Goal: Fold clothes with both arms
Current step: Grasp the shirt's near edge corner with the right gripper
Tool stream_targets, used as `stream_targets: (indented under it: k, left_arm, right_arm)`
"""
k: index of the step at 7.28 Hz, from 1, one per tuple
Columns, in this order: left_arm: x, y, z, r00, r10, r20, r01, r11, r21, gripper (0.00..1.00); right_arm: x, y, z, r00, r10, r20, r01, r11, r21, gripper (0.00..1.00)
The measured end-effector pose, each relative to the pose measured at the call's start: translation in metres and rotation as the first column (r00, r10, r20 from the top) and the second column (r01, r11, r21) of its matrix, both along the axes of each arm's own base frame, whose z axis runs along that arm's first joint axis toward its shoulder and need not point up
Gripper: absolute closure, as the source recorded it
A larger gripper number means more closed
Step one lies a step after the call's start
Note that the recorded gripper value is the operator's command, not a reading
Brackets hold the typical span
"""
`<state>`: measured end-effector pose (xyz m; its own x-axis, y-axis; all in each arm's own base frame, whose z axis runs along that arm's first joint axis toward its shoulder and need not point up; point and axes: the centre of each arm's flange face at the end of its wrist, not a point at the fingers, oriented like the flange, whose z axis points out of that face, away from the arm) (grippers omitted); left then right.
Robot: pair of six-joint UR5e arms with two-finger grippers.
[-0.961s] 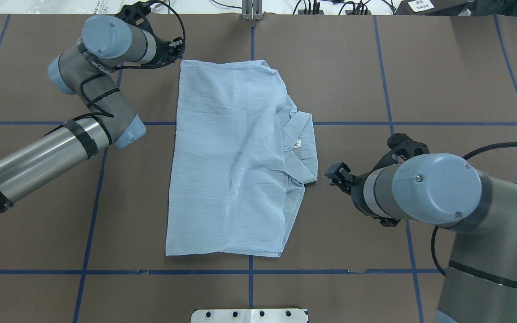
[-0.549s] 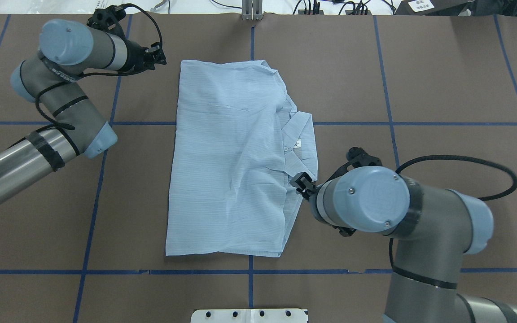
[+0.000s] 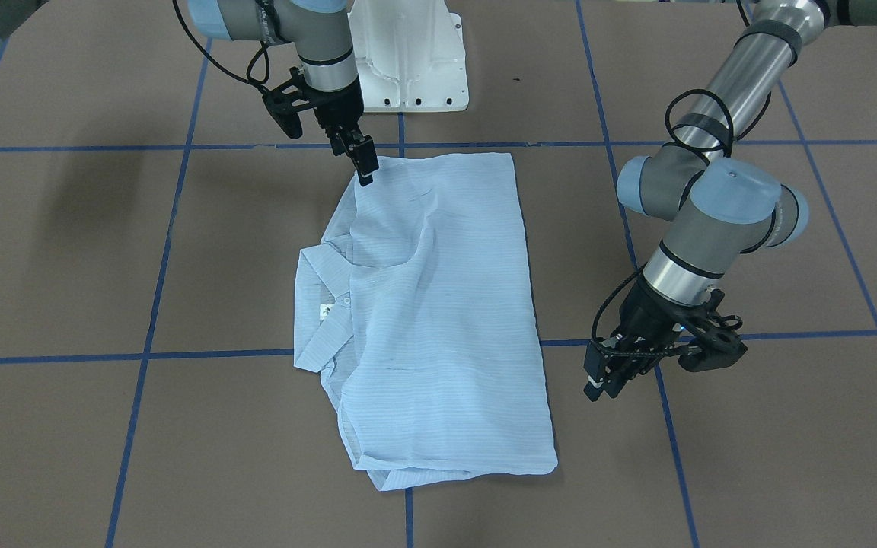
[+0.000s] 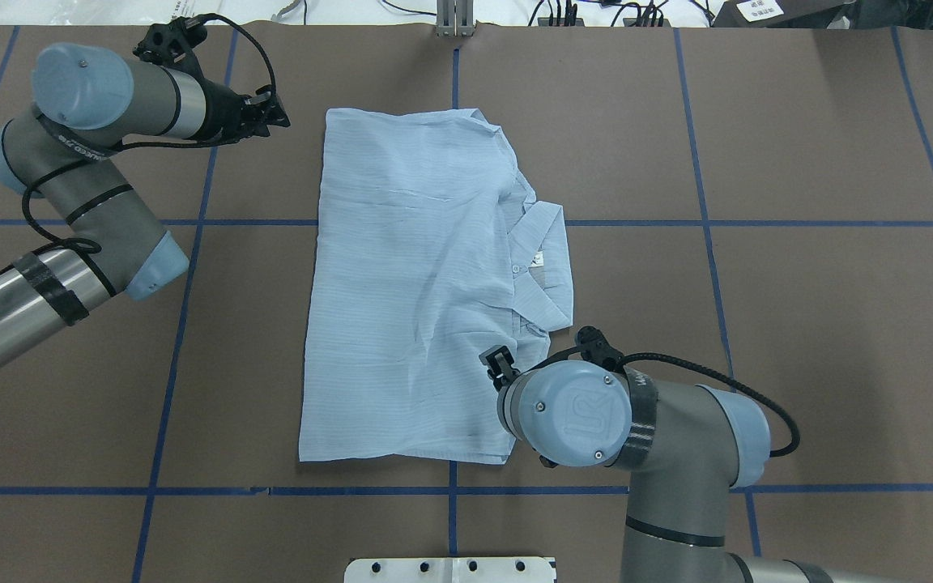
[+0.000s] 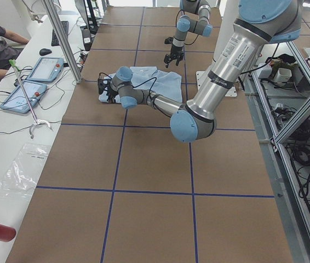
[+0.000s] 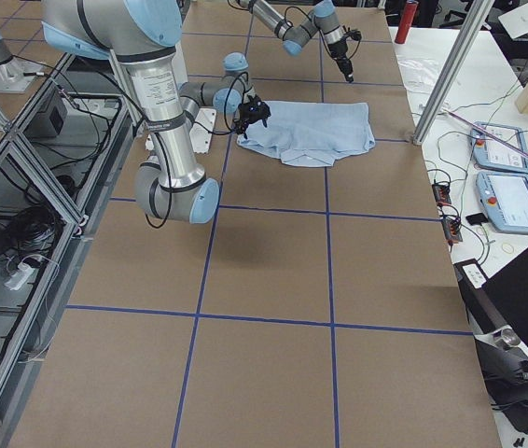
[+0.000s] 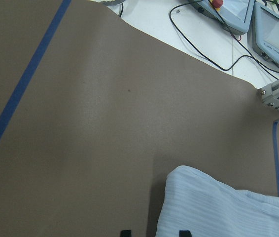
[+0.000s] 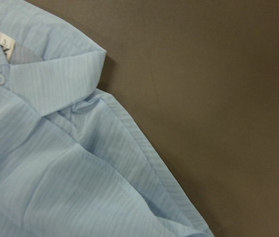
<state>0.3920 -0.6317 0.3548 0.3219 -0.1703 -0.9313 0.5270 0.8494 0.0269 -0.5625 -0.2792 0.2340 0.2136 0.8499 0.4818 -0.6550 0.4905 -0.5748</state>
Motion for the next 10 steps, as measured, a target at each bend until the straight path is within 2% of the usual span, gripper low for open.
stream_targets:
  k: [2,3,4,8,9,10]
  left_arm:
    - [-0.001,0.001,-0.003,1.0,-0.001,-0.004,0.001,1.0,0.004,0.56]
    - [-0.001,0.001,-0.004,1.0,-0.003,-0.008,0.003,1.0,0.002,0.56]
    - [-0.001,0.001,-0.004,1.0,-0.006,-0.012,0.006,1.0,-0.003,0.56]
    - [-0.002,0.002,-0.004,1.0,-0.01,-0.017,0.009,1.0,-0.008,0.56]
    - [-0.003,0.003,-0.003,1.0,-0.009,-0.016,0.009,1.0,-0.009,0.56]
    - [-0.003,0.003,-0.003,1.0,-0.009,-0.016,0.009,1.0,-0.009,0.56]
  right_arm:
    - [-0.023,0.014,0.008,1.0,0.022,0.002,-0.022,0.999,-0.027,0.02]
    - [-0.03,0.023,0.011,1.0,0.014,0.003,-0.014,0.999,-0.032,0.04]
    - [-0.035,0.03,0.014,1.0,0.005,0.0,-0.005,0.999,-0.035,0.11]
    - [-0.043,0.034,0.021,1.0,0.009,-0.017,-0.01,0.999,-0.034,0.12]
    - [-0.043,0.034,0.021,1.0,0.009,-0.019,-0.01,0.999,-0.033,0.4]
    - [-0.044,0.034,0.022,1.0,0.009,-0.021,-0.01,0.999,-0.034,0.98]
